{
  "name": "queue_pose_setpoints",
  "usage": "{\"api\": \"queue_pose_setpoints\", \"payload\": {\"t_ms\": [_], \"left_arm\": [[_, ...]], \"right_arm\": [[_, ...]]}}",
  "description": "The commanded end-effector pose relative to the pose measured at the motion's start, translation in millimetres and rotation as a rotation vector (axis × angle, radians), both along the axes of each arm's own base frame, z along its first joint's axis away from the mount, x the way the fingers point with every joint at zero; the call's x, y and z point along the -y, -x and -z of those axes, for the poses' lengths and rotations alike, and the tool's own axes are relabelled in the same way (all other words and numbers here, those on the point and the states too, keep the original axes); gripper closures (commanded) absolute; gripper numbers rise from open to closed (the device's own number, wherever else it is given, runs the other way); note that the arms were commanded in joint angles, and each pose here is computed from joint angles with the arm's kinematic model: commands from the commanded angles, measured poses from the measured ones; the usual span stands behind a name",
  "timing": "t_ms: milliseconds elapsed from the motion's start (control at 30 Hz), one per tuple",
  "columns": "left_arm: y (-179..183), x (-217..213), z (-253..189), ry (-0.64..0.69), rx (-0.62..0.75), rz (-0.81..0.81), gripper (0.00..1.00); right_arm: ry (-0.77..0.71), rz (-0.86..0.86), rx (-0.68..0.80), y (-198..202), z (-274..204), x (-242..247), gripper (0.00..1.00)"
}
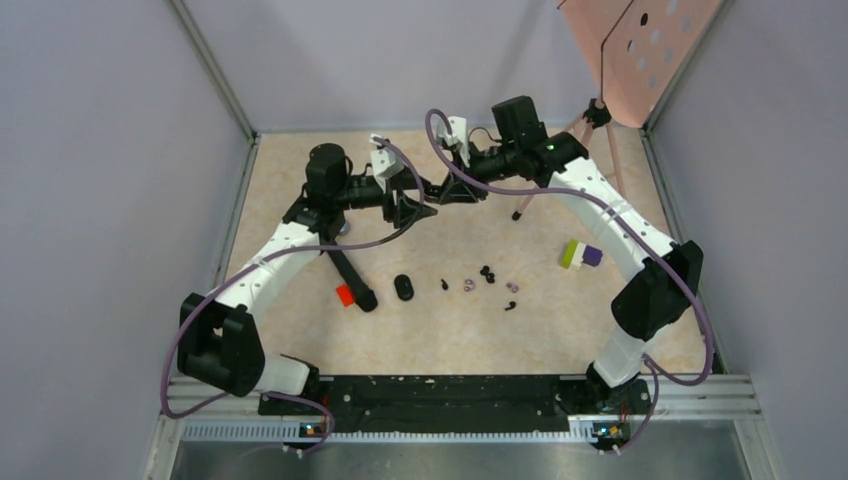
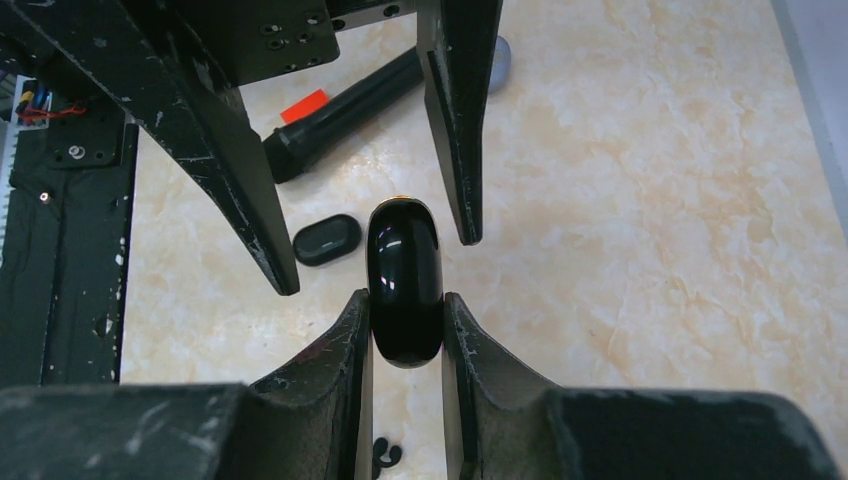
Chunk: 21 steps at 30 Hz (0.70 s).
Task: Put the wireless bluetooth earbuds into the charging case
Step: Open the charging case.
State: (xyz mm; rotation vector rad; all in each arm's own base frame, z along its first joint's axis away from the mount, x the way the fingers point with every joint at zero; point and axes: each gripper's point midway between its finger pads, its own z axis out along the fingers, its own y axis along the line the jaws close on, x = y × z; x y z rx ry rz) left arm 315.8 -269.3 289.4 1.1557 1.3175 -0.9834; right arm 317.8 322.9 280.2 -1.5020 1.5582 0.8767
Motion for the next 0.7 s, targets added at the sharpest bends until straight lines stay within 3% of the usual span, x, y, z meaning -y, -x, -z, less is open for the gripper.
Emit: {"api": "queue_pose_setpoints", "payload": {"t_ms": [0,300,533,667], "left_arm": [[2.4,4.3,-7.4,0.073,-0.050,0.001,0.36],[-2.0,8.9,-6.6,0.112,-0.132,0.009,0.54],[-1.6,9.0,-2.6,0.113,-0.125,0.009,0.47],[-1.3,8.6,2.1,0.104,-0.114,0.011,0.48]], "right_arm": [[-0.040,-0.009,0.091,10.4,-32.9,1.3,0.93],[-0.039,-0.008,0.096,13.1,-35.2,0.2,0.93],[-0.045,-0.005,0.095,15.5,-40.2,-0.8,0.93],[-0.052,-0.001,0.092,16.6,-44.1,-1.3,0.93]]}}
